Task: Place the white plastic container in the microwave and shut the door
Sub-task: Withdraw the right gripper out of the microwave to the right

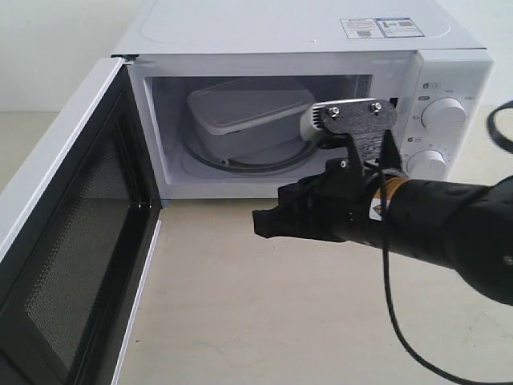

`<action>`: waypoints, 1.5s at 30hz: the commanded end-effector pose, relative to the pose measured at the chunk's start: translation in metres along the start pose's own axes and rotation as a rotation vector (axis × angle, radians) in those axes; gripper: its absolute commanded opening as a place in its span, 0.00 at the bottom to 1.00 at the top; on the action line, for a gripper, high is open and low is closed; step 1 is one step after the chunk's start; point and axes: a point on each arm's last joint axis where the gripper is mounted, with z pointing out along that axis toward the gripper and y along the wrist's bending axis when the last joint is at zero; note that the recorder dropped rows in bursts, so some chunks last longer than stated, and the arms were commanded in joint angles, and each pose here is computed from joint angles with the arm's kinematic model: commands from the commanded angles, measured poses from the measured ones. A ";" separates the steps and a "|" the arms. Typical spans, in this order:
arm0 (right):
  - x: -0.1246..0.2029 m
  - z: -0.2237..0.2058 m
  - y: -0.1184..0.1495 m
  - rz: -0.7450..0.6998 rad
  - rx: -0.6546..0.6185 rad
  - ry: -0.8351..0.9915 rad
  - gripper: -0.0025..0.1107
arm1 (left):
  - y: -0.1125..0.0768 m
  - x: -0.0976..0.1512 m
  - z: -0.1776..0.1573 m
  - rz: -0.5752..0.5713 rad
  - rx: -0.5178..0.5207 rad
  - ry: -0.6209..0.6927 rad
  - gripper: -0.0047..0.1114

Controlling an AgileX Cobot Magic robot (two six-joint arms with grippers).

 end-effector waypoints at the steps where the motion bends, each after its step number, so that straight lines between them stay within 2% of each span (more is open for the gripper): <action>1: -0.003 -0.032 0.002 0.009 -0.003 0.044 0.02 | 0.000 -0.001 0.000 -0.016 -0.001 -0.011 0.08; 9: -0.007 -0.077 0.002 0.061 -0.027 -0.013 0.02 | 0.000 -0.001 0.000 -0.016 -0.001 -0.011 0.08; 16: -0.004 -0.106 0.002 0.113 -0.026 0.053 0.02 | 0.000 -0.001 0.000 -0.016 -0.001 -0.011 0.08; 26: -0.002 -0.137 0.002 0.114 -0.032 0.088 0.02 | 0.000 -0.001 0.000 -0.016 -0.001 -0.011 0.08; 45: -0.001 -0.149 0.002 0.120 -0.040 0.091 0.02 | 0.000 -0.001 0.000 -0.016 -0.001 -0.011 0.08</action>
